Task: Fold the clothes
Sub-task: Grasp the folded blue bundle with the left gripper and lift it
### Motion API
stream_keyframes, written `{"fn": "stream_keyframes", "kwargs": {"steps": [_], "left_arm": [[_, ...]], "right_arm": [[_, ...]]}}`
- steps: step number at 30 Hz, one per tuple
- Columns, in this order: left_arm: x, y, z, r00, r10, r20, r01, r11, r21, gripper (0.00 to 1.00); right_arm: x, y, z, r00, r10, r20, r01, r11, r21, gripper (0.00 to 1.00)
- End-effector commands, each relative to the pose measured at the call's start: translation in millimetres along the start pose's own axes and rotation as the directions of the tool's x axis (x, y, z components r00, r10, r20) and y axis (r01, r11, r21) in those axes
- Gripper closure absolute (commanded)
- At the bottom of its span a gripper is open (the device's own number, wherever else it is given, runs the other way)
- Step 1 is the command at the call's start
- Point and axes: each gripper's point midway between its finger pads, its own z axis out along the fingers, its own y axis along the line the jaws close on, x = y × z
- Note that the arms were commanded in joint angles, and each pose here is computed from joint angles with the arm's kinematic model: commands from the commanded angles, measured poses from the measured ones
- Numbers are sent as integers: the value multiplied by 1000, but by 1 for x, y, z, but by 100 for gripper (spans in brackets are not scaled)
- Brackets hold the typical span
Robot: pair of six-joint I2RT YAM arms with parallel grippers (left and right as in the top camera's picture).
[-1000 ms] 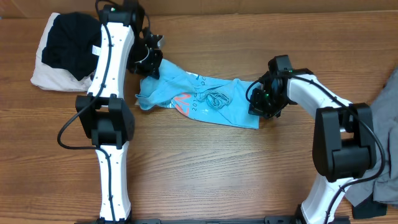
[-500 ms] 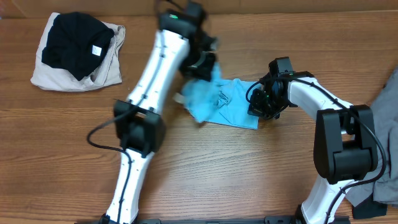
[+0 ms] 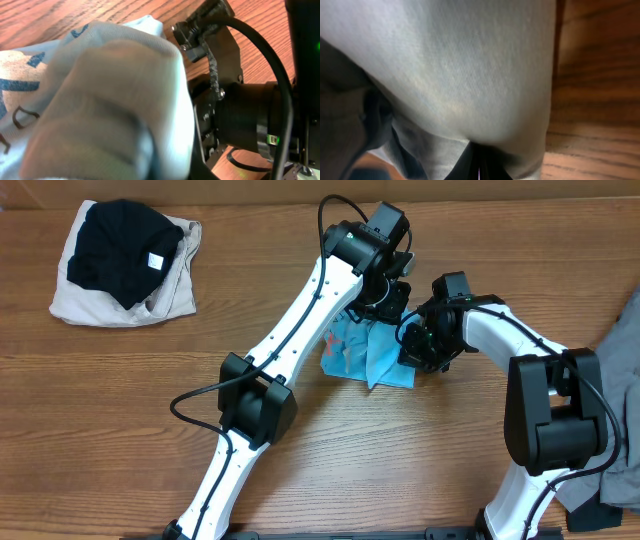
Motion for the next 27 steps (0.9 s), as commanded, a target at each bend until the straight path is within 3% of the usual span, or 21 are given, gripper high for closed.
{"fn": "stream_keyframes", "kwargs": {"steps": [1, 4, 8, 11, 15, 21, 27], "left_arm": [[-6, -2, -8, 999, -13, 32, 13, 1000, -7, 71], [-7, -2, -8, 999, -10, 36, 10, 1000, -6, 55], [-10, -10, -6, 999, 8, 51, -8, 1000, 5, 16], [-11, -18, -3, 998, 34, 61, -35, 999, 12, 1], [-5, -21, -1, 988, 151, 42, -151, 989, -6, 0], [10, -19, 1, 965, 263, -21, -263, 965, -17, 0], [25, -10, 29, 946, 310, -97, -319, 944, -87, 0]], "right_arm": [[-9, 7, -17, 1000, 15, 19, -14, 999, -49, 96], [-36, 22, -76, 990, 20, 139, -5, 995, -103, 94], [-61, 27, -164, 953, 53, 297, -10, 989, -144, 86], [-68, 21, -215, 921, 78, 381, -18, 987, -158, 78], [-67, 1, -260, 886, 80, 456, -15, 990, -144, 64], [-56, -35, -267, 895, 93, 435, -58, 994, -93, 36], [-56, -56, -274, 887, 127, 445, -98, 991, -88, 28]]}}
